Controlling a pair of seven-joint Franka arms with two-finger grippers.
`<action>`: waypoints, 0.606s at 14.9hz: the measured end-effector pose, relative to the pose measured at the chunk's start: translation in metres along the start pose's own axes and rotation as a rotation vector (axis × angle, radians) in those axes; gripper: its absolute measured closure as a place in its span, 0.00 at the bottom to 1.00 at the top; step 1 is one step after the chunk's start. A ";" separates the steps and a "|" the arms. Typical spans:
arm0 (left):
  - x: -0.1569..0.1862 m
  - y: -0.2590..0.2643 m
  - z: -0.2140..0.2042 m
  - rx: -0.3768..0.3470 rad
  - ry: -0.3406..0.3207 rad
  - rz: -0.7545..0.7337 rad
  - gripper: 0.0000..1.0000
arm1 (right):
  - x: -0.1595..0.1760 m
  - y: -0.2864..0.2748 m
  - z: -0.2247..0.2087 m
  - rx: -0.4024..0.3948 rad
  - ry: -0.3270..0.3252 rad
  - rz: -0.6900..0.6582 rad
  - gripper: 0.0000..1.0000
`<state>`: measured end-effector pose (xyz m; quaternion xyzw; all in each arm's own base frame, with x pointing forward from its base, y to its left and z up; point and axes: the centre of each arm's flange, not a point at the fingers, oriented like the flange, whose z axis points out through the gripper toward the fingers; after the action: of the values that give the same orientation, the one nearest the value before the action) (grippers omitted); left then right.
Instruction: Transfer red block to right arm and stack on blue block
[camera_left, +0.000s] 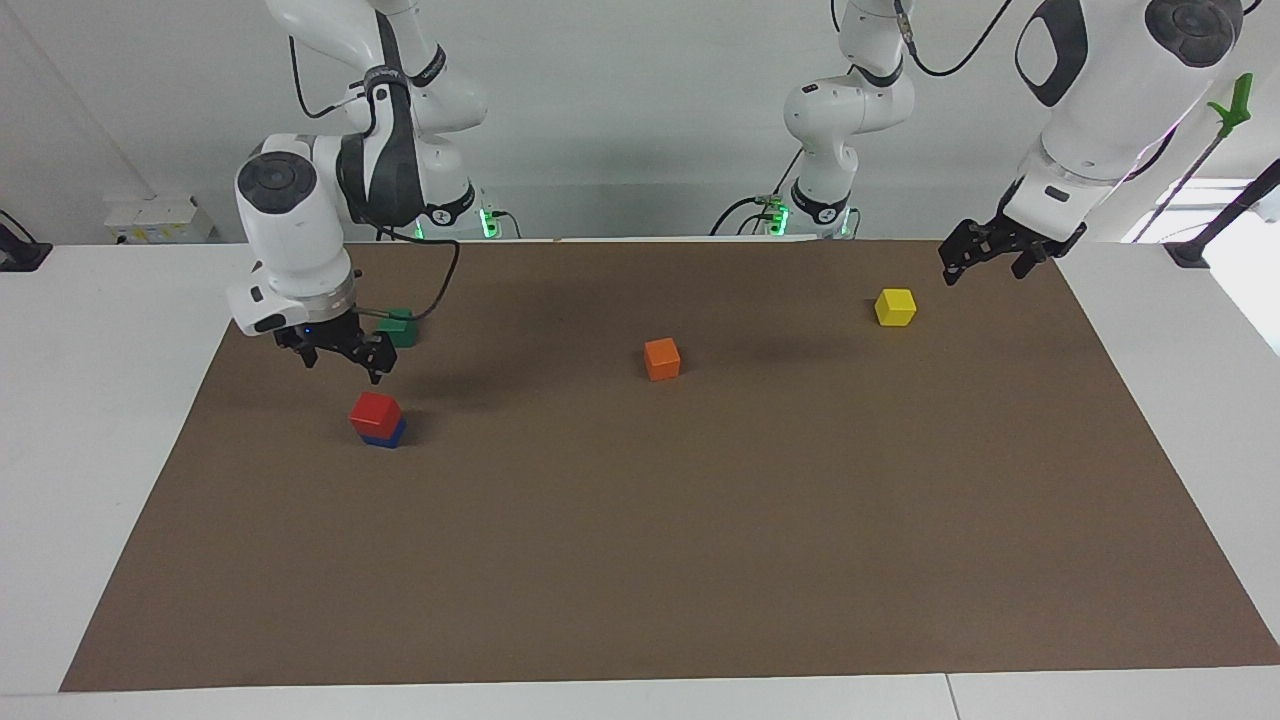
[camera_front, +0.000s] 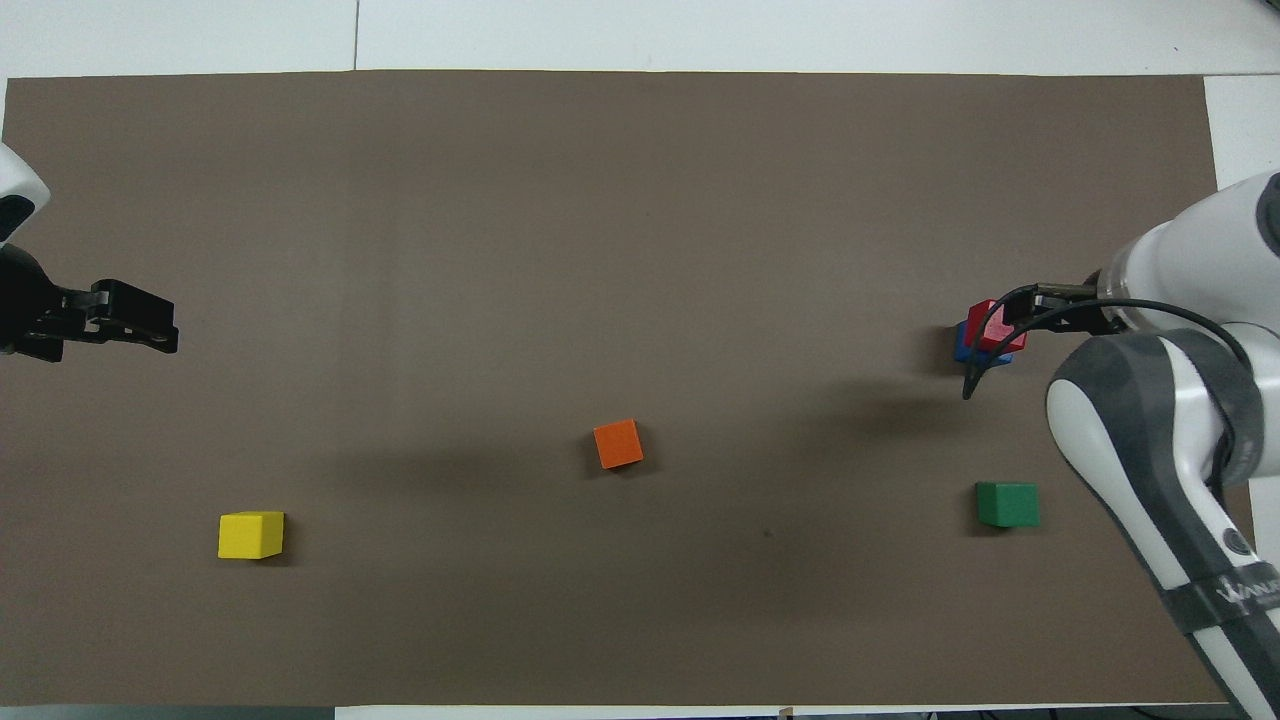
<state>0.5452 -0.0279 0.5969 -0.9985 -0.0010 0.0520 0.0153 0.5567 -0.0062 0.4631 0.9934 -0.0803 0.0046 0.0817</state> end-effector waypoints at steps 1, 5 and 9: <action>0.000 0.000 0.000 0.000 -0.001 0.000 0.00 | -0.001 0.011 -0.017 0.027 0.008 -0.045 0.00; -0.001 0.003 0.000 0.001 -0.002 0.006 0.00 | -0.012 0.060 -0.077 0.167 0.019 -0.125 0.00; -0.001 0.006 0.001 0.001 -0.004 0.011 0.00 | -0.028 0.070 -0.121 0.180 -0.082 -0.154 0.00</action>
<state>0.5442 -0.0338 0.5961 -0.9984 0.0044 0.0540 0.0157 0.5184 -0.0502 0.5927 0.9993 -0.0063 -0.0351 -0.0109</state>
